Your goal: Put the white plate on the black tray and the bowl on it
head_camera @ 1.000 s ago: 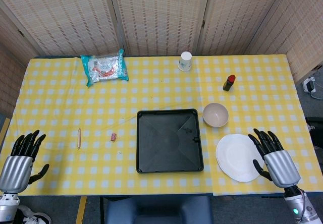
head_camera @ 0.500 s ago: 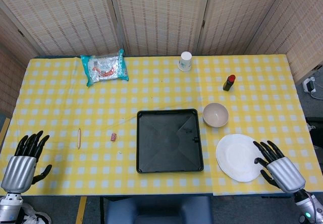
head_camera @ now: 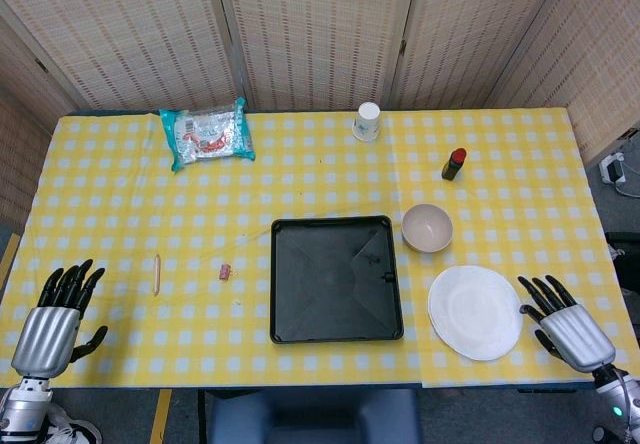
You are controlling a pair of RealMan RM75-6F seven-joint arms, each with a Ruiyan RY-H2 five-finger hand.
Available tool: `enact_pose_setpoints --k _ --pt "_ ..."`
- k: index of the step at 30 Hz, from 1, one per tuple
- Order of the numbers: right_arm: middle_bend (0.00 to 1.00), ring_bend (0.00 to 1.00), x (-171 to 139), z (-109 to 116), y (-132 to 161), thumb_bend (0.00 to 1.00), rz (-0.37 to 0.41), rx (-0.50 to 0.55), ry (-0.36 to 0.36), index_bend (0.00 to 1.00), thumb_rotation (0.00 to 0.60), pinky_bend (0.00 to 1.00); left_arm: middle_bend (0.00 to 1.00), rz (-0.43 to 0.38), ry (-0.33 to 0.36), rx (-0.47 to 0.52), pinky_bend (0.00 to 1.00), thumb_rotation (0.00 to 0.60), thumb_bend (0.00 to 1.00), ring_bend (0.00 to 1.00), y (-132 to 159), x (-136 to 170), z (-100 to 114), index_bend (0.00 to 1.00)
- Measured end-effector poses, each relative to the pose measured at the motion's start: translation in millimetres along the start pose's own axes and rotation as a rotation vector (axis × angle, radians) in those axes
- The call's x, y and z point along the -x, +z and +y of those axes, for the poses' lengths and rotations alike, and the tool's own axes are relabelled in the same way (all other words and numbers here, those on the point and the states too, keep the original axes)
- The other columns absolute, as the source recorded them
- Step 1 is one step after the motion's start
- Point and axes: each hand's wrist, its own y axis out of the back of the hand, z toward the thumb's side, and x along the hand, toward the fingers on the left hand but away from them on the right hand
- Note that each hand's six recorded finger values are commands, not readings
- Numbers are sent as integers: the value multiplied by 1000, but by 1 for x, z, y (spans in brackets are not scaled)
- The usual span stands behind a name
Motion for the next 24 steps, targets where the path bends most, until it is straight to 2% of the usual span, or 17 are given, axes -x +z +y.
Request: enact_pose_setpoints --k 8,12,15,24 --pt "0 0 11 -11 -4 471 15 -81 6 321 600 0 0 3 -15 -8 37 600 318 48 0 -2 -5 0" --pt "0 0 15 -14 -4 471 27 -124 10 256 600 0 0 6 -23 -14 37 600 318 49 1 -3 -8 0" --pt "0 0 18 -18 -3 470 27 -124 16 220 600 0 0 5 -26 -17 38 600 318 49 2 -4 -10 0" --pt "0 0 26 -25 1 471 53 -140 40 218 600 0 0 9 -36 -22 38 600 318 49 2 -6 -13 0"
